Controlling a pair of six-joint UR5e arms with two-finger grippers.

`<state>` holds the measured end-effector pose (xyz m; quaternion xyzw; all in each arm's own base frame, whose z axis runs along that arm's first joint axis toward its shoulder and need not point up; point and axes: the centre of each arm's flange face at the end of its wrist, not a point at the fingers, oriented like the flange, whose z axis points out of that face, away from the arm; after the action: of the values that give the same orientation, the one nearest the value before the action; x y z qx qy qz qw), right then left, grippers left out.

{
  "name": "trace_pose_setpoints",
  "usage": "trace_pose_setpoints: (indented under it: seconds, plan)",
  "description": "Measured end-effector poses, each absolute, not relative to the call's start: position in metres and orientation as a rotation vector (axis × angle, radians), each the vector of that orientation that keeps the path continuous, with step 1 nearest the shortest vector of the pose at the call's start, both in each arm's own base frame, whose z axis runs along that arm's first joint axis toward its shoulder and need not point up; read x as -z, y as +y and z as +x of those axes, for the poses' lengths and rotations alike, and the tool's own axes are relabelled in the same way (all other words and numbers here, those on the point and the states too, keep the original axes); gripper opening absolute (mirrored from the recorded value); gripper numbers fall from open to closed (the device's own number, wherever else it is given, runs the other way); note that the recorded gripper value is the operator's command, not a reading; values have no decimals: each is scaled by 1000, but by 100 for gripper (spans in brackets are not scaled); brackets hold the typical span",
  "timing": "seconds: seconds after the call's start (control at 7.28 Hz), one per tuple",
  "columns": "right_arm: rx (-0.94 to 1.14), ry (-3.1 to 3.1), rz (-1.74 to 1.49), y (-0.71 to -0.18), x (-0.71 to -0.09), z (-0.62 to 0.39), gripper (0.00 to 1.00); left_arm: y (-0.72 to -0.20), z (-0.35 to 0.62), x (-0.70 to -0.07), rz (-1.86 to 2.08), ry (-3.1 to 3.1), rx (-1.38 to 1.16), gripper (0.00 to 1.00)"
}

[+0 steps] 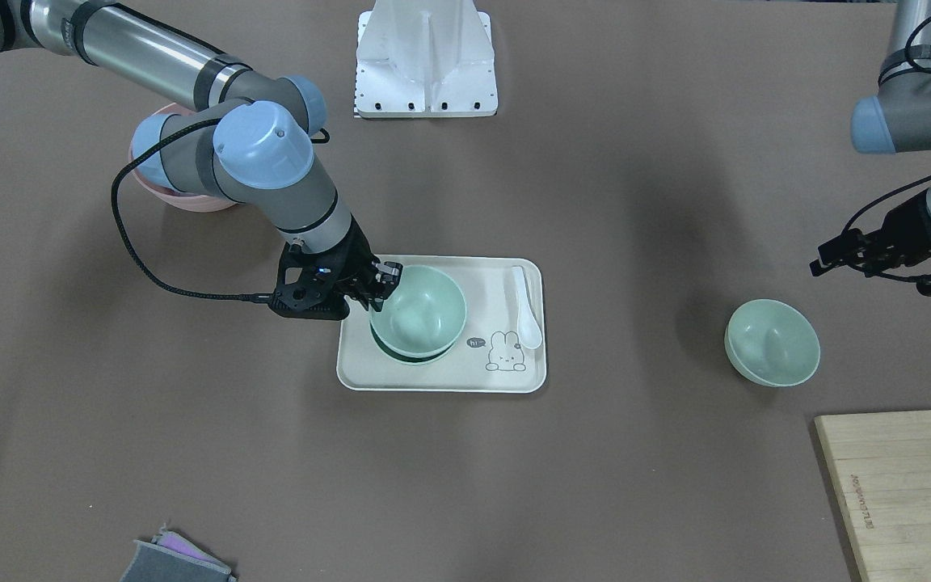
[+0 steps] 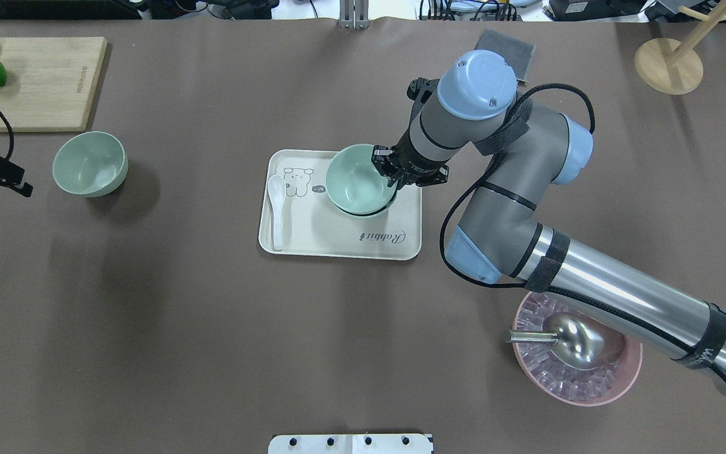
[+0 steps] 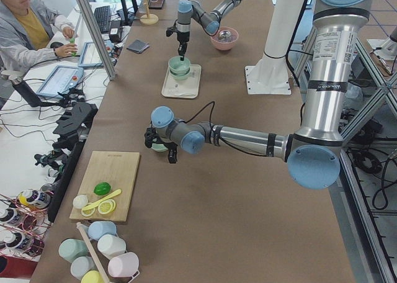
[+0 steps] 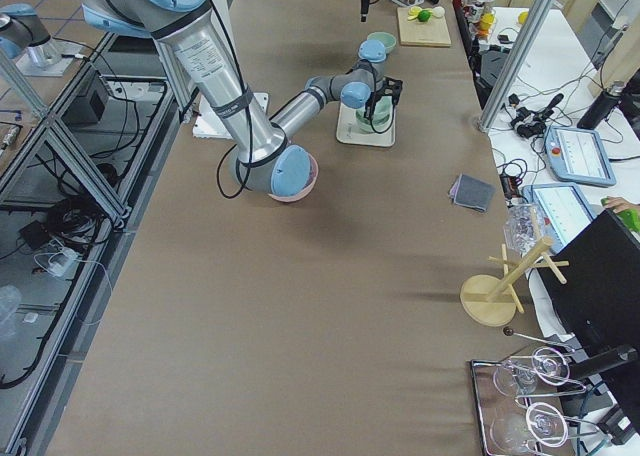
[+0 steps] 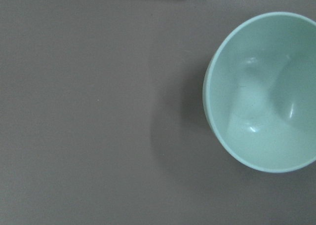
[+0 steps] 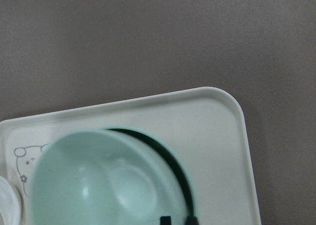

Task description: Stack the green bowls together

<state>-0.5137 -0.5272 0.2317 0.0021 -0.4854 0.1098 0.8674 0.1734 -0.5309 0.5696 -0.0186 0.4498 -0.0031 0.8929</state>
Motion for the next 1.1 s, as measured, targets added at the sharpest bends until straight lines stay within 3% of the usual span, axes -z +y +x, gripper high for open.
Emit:
trace_pose_setpoints:
  seconds: [0.41, 0.82, 1.1]
  plan:
    - [-244, -1063, -15, -541, -229, -479, 100, -560, 211, -553, -62, 927, 28, 94]
    - [-210, -1074, -37, -547, -281, -396, 100, -592, 229, -557, -83, 916, 37, 72]
    - [-211, -1059, -35, -545, -299, -383, 100, -597, 233, -566, -98, 902, 47, 64]
